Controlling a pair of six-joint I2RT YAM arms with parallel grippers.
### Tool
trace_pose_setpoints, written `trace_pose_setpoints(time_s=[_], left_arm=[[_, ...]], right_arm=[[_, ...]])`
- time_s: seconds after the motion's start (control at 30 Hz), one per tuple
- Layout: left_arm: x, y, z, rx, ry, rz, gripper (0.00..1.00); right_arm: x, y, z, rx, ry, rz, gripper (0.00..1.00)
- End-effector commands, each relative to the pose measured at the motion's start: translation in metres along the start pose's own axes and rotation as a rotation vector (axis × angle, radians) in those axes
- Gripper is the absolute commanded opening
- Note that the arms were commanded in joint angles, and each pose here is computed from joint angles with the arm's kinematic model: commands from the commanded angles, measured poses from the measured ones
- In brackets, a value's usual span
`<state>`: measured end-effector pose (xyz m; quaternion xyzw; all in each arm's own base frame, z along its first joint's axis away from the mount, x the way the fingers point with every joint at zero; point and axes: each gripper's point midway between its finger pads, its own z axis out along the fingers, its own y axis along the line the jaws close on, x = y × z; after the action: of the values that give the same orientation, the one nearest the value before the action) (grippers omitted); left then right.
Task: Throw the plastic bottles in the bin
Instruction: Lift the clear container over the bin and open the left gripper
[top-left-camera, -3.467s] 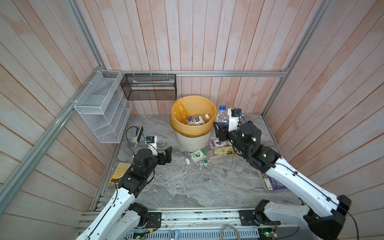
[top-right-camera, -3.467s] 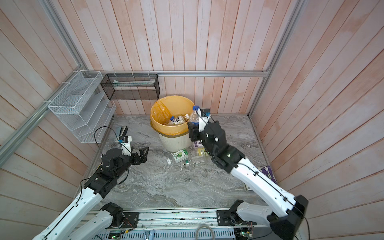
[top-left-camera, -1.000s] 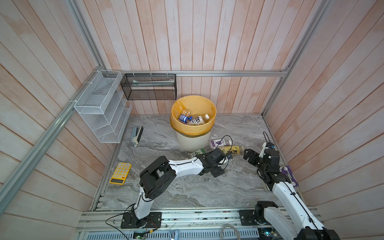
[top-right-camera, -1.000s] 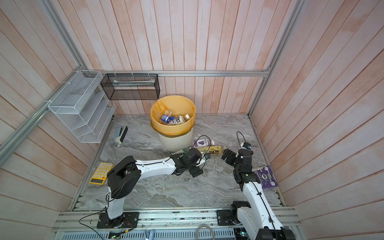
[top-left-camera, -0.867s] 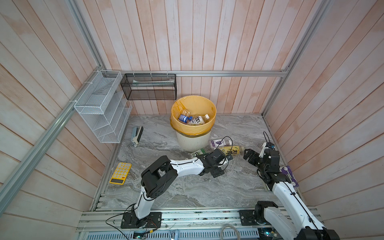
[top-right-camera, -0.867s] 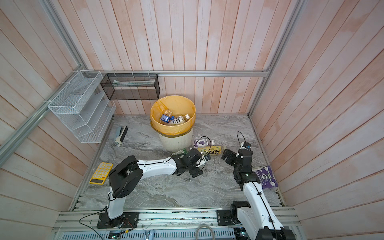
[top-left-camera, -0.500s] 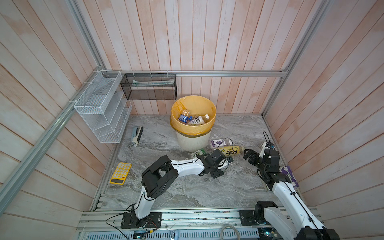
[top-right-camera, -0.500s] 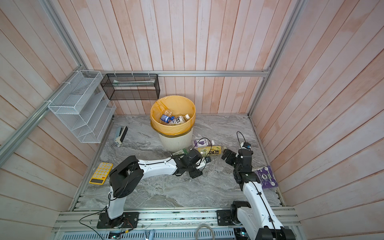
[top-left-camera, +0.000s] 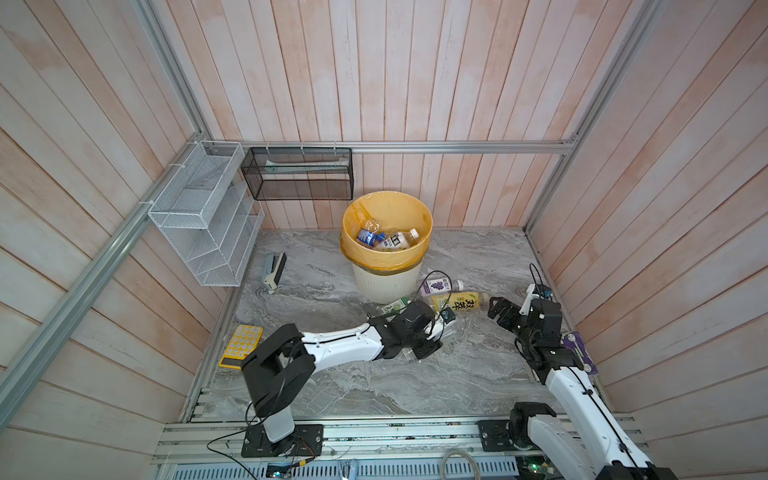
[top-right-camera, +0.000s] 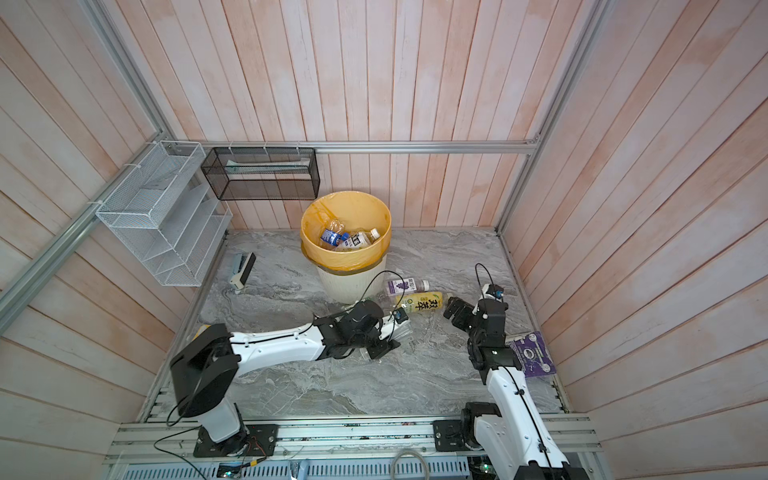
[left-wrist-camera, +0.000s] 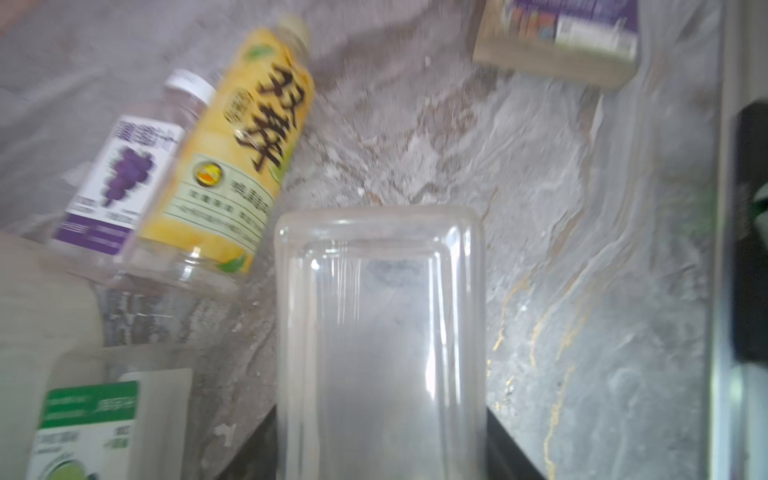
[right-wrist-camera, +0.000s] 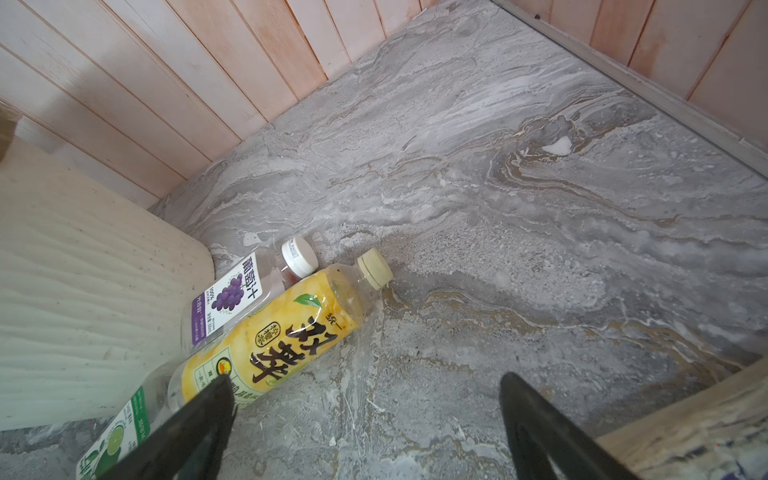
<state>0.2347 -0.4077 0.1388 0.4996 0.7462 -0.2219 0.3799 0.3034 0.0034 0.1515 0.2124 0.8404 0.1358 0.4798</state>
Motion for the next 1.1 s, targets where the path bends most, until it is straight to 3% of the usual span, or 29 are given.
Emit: trace_pose_setpoints(time_s=[0.0,0.1,0.23,0.33,0.43,0.57,0.67,0.77,0.8,0.83,0.93,0.97,1.0,1.07], left_arm=[[-0.06,0.012,-0.059,-0.078,-0.28,-0.097,0.41],[-0.079,0.033,-0.133,-0.218,-0.494,-0.156,0.41],[-0.074,0.058,-0.229,-0.412,-0.73,-0.216,0.41],[-0.067,0.07,-0.279,-0.528,-0.823,-0.233,0.41],[-0.072,0.079,-0.307,-0.616,-0.857,-0.196,0.41],[-0.098,0.115,-0.312,-0.68,-0.834,-0.164,0.43],[-0.134,0.168,-0.291,-0.564,-0.742,-0.223,0.43],[-0.165,0.21,-0.257,-0.476,-0.636,-0.283,0.5],[-0.173,0.218,-0.246,-0.463,-0.606,-0.288,0.55],[-0.183,0.223,-0.241,-0.45,-0.604,-0.29,0.69],[-0.192,0.237,-0.229,-0.442,-0.571,-0.311,0.84],[-0.193,0.238,-0.228,-0.436,-0.572,-0.333,0.95],[-0.194,0.238,-0.229,-0.434,-0.58,-0.344,1.0],[-0.191,0.238,-0.235,-0.458,-0.599,-0.35,1.0]], right_arm=[[0.005,-0.004,-0.002,0.008,0.01,0.012,0.99],[0.004,-0.001,-0.002,-0.007,0.013,0.011,0.99],[0.004,0.006,0.0,-0.039,0.02,0.014,0.99],[0.003,0.013,0.001,-0.078,0.028,0.025,0.99],[-0.001,0.023,0.001,-0.122,0.03,0.033,0.97],[-0.007,0.04,-0.001,-0.199,0.034,0.04,0.96],[-0.004,0.052,0.0,-0.245,0.063,0.036,0.95],[0.0,0.059,0.0,-0.255,0.088,0.008,0.95],[0.001,0.059,-0.001,-0.249,0.096,0.003,0.96],[0.001,0.058,-0.002,-0.239,0.096,0.0,0.96],[-0.003,0.054,-0.007,-0.214,0.076,-0.008,0.98],[-0.002,0.052,-0.008,-0.205,0.075,-0.011,0.98],[-0.003,0.051,-0.009,-0.198,0.072,-0.015,0.98],[-0.003,0.049,-0.009,-0.186,0.073,-0.018,0.99]])
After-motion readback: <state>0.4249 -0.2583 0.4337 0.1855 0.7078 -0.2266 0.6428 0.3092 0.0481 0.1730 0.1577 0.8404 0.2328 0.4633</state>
